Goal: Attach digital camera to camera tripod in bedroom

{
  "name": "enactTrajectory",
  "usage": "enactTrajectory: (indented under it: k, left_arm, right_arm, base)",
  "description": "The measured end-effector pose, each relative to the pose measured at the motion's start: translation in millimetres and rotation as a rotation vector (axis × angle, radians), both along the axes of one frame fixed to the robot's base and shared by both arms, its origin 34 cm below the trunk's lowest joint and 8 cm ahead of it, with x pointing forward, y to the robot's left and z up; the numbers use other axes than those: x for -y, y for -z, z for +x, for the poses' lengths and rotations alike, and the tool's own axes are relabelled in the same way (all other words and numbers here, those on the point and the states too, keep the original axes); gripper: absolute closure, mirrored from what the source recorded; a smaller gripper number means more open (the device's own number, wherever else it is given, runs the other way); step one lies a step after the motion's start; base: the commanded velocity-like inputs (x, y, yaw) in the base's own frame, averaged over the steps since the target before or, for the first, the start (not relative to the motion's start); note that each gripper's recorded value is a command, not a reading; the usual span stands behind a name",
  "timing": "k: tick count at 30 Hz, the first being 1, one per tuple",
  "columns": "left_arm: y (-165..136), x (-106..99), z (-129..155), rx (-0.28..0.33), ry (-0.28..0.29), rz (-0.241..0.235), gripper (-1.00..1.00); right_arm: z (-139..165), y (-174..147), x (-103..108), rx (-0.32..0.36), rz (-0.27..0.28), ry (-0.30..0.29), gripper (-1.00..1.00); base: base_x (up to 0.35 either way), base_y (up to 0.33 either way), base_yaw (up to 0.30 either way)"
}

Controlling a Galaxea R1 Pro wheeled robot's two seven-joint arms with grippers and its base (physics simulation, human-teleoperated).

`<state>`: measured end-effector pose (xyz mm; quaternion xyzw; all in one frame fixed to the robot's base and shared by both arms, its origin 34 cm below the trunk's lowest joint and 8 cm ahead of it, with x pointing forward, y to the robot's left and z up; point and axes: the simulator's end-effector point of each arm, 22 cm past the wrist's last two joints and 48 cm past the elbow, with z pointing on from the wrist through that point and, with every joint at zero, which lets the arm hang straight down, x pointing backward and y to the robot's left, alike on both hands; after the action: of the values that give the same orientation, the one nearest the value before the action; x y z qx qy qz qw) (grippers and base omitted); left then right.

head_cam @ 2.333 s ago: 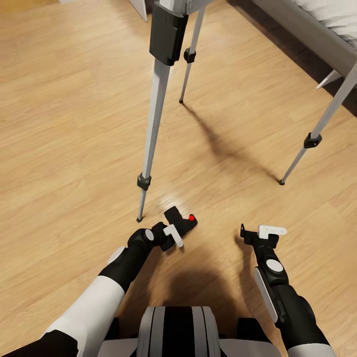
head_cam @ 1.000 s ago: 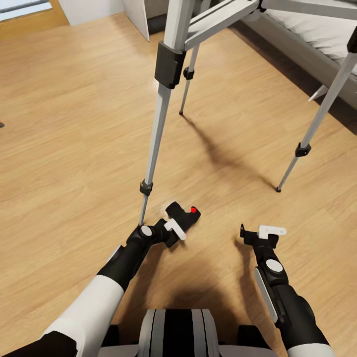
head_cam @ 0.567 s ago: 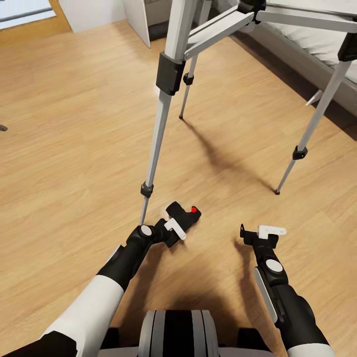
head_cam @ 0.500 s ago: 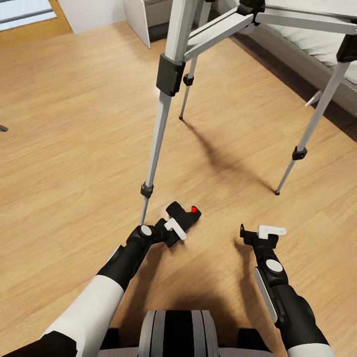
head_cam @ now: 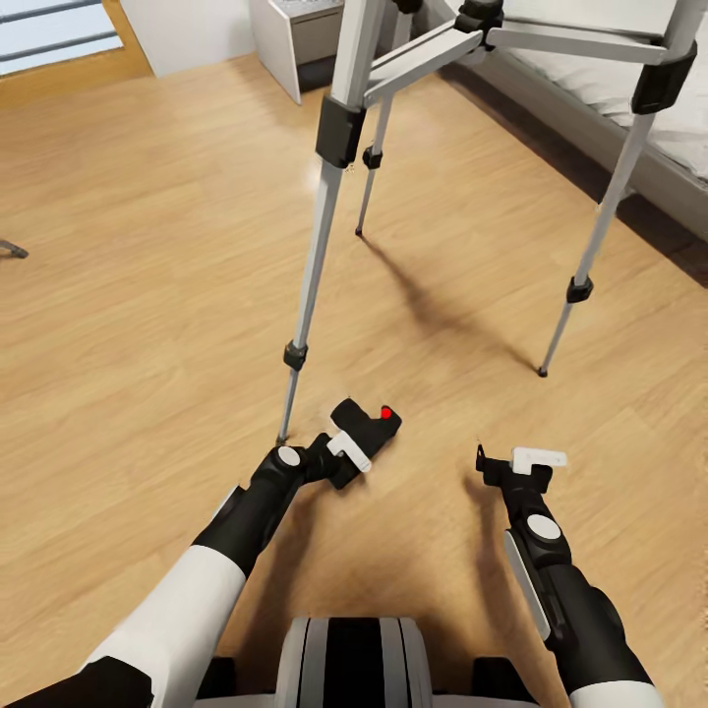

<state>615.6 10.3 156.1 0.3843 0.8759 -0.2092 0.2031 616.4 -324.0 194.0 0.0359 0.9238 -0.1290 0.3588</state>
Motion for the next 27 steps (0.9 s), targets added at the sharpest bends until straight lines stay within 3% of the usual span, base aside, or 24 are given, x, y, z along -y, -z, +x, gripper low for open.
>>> enactTrajectory:
  k: [8,27]
  left_arm:
    - [-4.1,1.1,2.4,0.005,-0.003,-0.006,1.00]
    - [-5.2,2.0,2.5,0.003,-0.009,-0.013,1.00]
  right_arm:
    - [2.8,-4.2,-0.5,0.010,0.000,-0.001,-1.00]
    - [2.8,-5.7,0.8,-0.003,-0.001,0.002,-1.00]
  base:
    - [-0.240,0.000,0.000]
    - [-0.013,0.000,0.000]
